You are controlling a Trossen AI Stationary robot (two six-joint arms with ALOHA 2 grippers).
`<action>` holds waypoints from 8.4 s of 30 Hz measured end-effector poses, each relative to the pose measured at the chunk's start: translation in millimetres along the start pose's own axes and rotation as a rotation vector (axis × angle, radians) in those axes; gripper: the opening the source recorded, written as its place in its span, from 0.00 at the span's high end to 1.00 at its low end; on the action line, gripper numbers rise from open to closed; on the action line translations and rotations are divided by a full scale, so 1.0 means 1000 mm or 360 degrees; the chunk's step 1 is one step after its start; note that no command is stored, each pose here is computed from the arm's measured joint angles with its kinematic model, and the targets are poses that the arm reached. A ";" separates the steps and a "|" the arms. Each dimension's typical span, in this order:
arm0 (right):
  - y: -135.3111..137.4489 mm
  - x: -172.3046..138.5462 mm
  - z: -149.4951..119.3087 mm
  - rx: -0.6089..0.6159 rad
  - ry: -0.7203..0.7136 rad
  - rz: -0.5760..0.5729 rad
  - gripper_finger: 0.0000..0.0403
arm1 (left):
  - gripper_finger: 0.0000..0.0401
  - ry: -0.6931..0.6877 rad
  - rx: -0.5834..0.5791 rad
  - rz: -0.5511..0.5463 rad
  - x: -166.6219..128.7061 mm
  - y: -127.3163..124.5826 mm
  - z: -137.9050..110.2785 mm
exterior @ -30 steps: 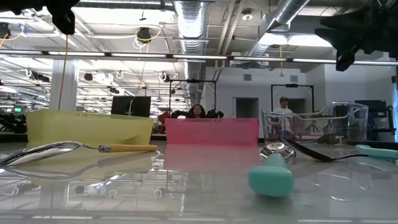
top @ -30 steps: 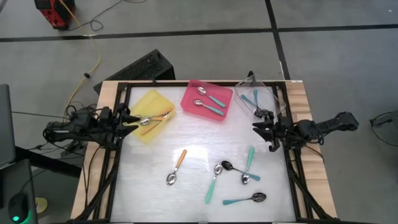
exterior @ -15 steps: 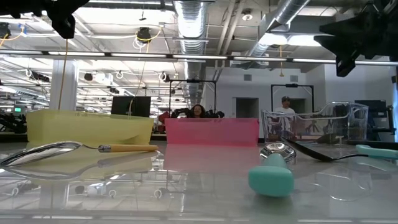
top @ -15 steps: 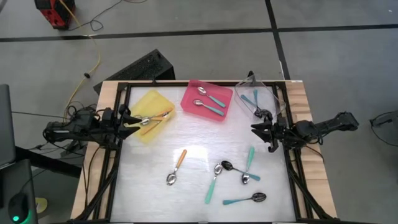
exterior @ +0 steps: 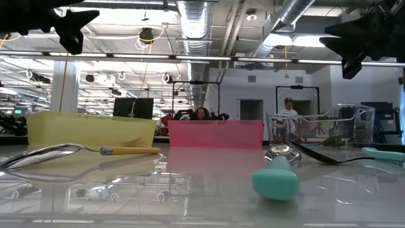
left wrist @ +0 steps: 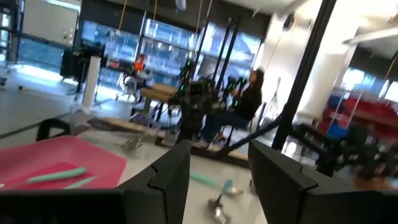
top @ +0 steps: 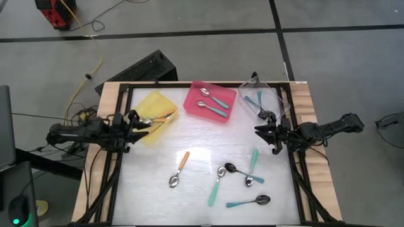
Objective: Sort silverware by color (type)
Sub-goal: Put the blue spoon into the transparent bin
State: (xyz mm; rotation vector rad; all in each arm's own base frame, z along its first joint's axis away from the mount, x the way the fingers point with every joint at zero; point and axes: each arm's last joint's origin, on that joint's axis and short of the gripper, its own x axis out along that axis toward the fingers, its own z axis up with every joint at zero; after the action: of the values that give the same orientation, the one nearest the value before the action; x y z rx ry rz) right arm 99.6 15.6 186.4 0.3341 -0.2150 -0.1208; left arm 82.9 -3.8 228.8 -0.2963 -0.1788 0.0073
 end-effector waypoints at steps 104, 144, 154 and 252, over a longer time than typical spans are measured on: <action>0.129 0.119 -0.039 -0.0199 0.1209 -0.0291 0.34 | 0.63 0.0139 -0.0058 0.0001 0.003 0.005 -0.023; 0.133 0.112 -0.108 -0.0403 0.2162 -0.0700 0.34 | 0.63 0.0181 -0.0073 0.0015 0.002 0.006 -0.025; 0.120 0.112 -0.116 -0.0335 0.2160 -0.0699 0.34 | 0.63 0.0181 -0.0070 0.0015 0.002 0.006 -0.025; -0.051 0.138 0.088 -0.0360 0.1165 -0.1439 0.92 | 0.63 0.0181 -0.0099 0.0016 0.002 0.006 -0.025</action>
State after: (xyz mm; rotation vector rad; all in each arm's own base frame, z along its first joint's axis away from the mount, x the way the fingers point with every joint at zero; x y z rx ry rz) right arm 208.9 -80.7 276.9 0.2105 0.6891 -0.8896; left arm 89.8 -5.2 203.6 -0.3589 -0.0647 -0.0053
